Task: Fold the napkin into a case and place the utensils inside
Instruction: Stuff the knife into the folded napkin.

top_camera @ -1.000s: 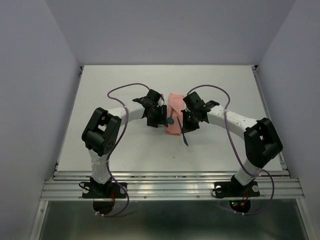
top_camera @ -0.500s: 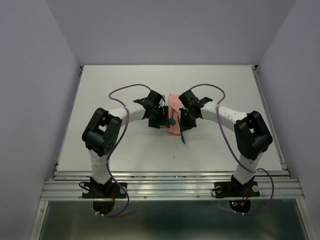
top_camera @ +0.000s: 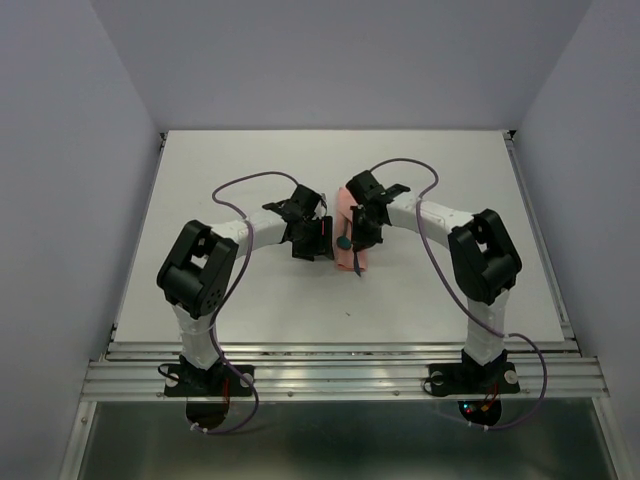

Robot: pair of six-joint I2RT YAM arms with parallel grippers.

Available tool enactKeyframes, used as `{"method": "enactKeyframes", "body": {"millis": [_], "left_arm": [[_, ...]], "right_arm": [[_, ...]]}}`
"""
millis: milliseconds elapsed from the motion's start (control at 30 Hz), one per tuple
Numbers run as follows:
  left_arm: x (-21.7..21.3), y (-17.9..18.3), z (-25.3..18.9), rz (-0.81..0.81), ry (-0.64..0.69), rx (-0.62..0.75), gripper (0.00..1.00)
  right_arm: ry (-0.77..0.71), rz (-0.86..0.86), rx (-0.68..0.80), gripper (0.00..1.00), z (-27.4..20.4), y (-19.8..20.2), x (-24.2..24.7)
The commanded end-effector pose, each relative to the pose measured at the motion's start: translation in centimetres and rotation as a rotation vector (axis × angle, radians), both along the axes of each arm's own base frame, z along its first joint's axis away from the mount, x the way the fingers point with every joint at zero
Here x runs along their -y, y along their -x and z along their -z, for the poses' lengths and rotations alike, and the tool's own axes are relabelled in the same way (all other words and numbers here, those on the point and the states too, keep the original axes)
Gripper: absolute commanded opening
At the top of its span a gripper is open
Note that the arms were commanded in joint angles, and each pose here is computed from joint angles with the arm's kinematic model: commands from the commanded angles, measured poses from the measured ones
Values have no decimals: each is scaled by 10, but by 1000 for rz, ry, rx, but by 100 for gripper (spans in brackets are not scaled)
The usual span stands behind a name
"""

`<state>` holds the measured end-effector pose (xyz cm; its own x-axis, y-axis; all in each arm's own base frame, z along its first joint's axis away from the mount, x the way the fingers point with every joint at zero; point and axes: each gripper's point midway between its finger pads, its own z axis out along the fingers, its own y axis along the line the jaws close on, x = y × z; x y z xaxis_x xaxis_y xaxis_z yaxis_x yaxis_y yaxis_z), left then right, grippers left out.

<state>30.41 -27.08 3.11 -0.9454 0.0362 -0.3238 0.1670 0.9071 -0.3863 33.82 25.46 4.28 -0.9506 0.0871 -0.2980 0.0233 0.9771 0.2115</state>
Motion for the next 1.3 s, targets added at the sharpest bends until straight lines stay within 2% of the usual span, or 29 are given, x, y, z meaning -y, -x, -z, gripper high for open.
{"method": "enactKeyframes", "body": {"millis": [0,700,800,867,900,967,1167,1267], "left_arm": [[-12,7,-6,9,-28,7,68],[-12,8,6,20,-48,-21,68],[-12,9,8,20,-47,-24,68],[-12,9,9,19,-47,-26,68],[-12,9,9,22,-49,-26,68],[-12,9,9,22,-49,-26,68],[-11,8,11,24,-48,-30,68],[-11,9,12,28,-50,-32,68]], "right_arm": [[36,48,69,1,-14,-19,1],[132,112,160,2,-10,-68,14],[130,111,173,9,-10,-72,12],[127,102,170,19,-9,-72,11],[121,100,168,29,-10,-71,10],[108,95,167,34,-10,-68,10],[86,104,158,33,-11,-56,13],[87,107,154,27,-9,-52,15]]}}
